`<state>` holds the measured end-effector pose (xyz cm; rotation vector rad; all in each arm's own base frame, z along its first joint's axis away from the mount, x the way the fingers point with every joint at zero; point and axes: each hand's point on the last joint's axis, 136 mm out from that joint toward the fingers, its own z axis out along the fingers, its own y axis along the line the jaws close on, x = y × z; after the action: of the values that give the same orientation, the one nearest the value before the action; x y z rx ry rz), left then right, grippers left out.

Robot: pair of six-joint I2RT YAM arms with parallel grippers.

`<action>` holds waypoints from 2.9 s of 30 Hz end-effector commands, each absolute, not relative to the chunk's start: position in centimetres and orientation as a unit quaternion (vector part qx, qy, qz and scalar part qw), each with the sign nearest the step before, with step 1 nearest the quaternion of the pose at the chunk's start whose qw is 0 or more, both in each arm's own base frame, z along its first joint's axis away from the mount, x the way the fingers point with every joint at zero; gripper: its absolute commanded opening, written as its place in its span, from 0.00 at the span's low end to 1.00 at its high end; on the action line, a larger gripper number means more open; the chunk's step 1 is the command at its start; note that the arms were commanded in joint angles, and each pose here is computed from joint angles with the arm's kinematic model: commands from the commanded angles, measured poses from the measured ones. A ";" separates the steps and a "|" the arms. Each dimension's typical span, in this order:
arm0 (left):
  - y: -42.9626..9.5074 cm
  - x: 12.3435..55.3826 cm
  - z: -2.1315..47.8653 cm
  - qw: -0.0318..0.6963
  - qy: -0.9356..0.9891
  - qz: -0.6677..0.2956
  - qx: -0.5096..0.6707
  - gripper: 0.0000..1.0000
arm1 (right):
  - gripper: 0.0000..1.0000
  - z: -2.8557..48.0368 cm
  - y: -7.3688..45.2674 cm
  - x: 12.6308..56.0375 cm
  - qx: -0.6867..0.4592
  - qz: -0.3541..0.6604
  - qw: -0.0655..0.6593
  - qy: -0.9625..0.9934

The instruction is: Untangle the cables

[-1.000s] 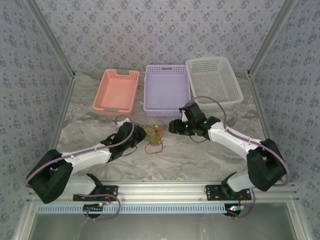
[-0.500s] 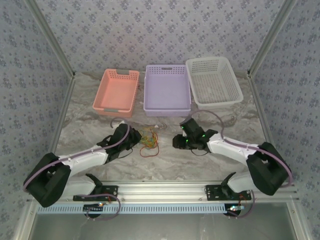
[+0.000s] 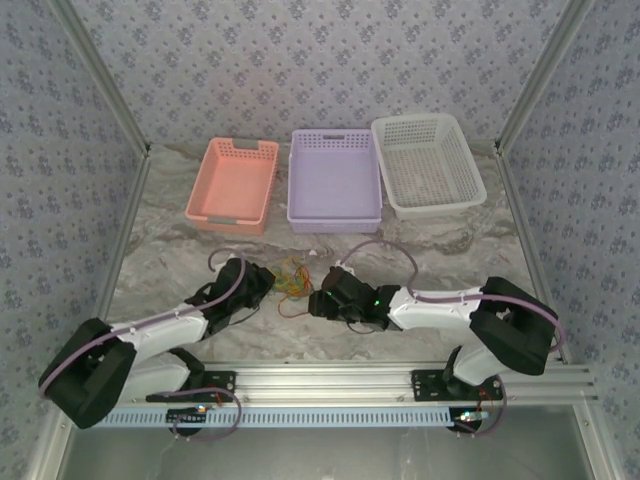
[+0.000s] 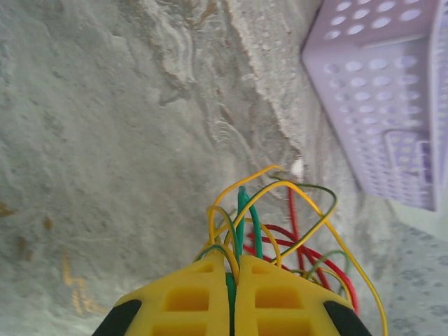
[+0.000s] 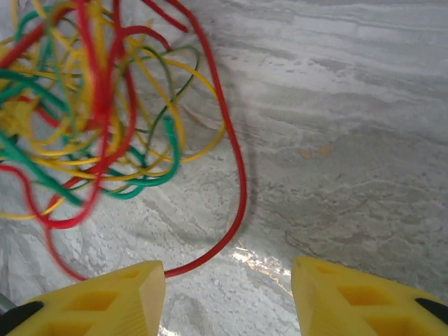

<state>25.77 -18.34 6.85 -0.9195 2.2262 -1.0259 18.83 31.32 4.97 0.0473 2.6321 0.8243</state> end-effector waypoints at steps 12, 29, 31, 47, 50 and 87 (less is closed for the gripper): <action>-18.0 25.3 10.4 0.234 0.746 -0.442 -0.439 0.00 | 0.62 11.4 33.7 20.6 0.208 0.489 0.163 0.831; -18.0 25.4 11.1 0.247 0.739 -0.448 -0.438 0.00 | 0.00 9.9 31.1 21.5 0.256 0.463 0.184 0.828; -17.6 25.3 11.0 0.253 0.744 -0.437 -0.437 0.00 | 0.00 10.4 30.0 21.7 0.248 0.443 0.206 0.836; -11.6 24.2 6.8 0.295 0.804 -0.287 -0.429 0.00 | 0.00 17.0 18.2 25.0 0.124 0.304 0.336 0.883; -11.2 24.2 6.0 0.288 0.822 -0.259 -0.418 0.00 | 0.00 17.2 17.4 25.6 0.093 0.260 0.349 0.896; -11.8 27.3 16.7 0.367 0.875 -0.216 -0.231 0.72 | 0.00 27.2 17.7 27.0 -0.052 0.280 0.439 0.852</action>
<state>26.83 -10.78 12.88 -0.7756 2.2560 -0.5189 27.00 16.82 25.89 -0.0003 2.1462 0.6956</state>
